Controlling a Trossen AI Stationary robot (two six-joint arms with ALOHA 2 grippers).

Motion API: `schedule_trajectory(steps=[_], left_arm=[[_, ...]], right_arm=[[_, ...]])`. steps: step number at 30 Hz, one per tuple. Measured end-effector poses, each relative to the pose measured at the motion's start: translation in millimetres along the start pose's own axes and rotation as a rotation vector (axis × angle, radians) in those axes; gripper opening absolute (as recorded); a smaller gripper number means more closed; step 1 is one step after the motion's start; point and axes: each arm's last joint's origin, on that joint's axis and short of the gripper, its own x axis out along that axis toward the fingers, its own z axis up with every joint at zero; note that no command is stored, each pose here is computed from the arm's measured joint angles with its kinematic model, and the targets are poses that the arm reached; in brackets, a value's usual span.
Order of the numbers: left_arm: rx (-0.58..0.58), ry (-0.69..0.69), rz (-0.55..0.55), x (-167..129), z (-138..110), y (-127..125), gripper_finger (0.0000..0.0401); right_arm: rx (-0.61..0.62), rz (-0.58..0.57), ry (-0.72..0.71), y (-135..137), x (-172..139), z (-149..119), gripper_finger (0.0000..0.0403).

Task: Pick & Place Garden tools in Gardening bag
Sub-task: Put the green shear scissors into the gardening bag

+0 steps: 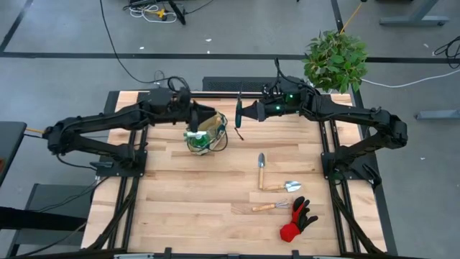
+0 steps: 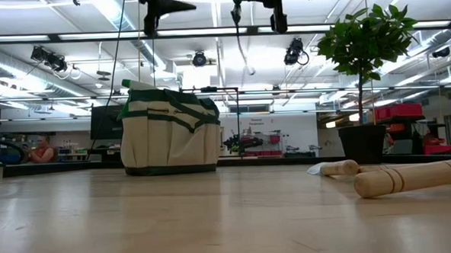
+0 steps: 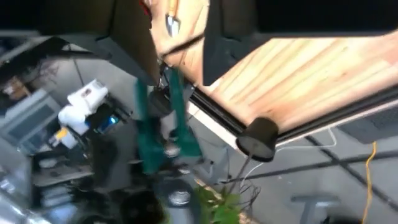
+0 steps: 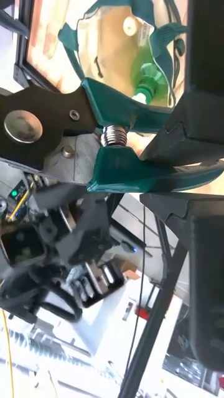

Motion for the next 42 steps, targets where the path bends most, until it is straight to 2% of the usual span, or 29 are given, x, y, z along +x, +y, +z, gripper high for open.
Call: schedule_trajectory(steps=[7,13,21,42], left_arm=[[-0.136,0.025,0.013,16,-2,12,0.0217],[-0.205,0.050,-0.003,26,-6,15,0.0250],[-0.261,0.008,-0.127,44,-4,13,0.0246],[-0.257,0.036,-0.135,61,-18,12,0.0245]], right_arm=[[-0.002,0.007,0.001,0,0,0,0.0051],[-0.009,0.042,0.016,2,0,1,0.0051],[-0.024,0.078,-0.001,6,0,3,0.0051],[-0.049,0.074,-0.003,5,0,3,0.0051]])
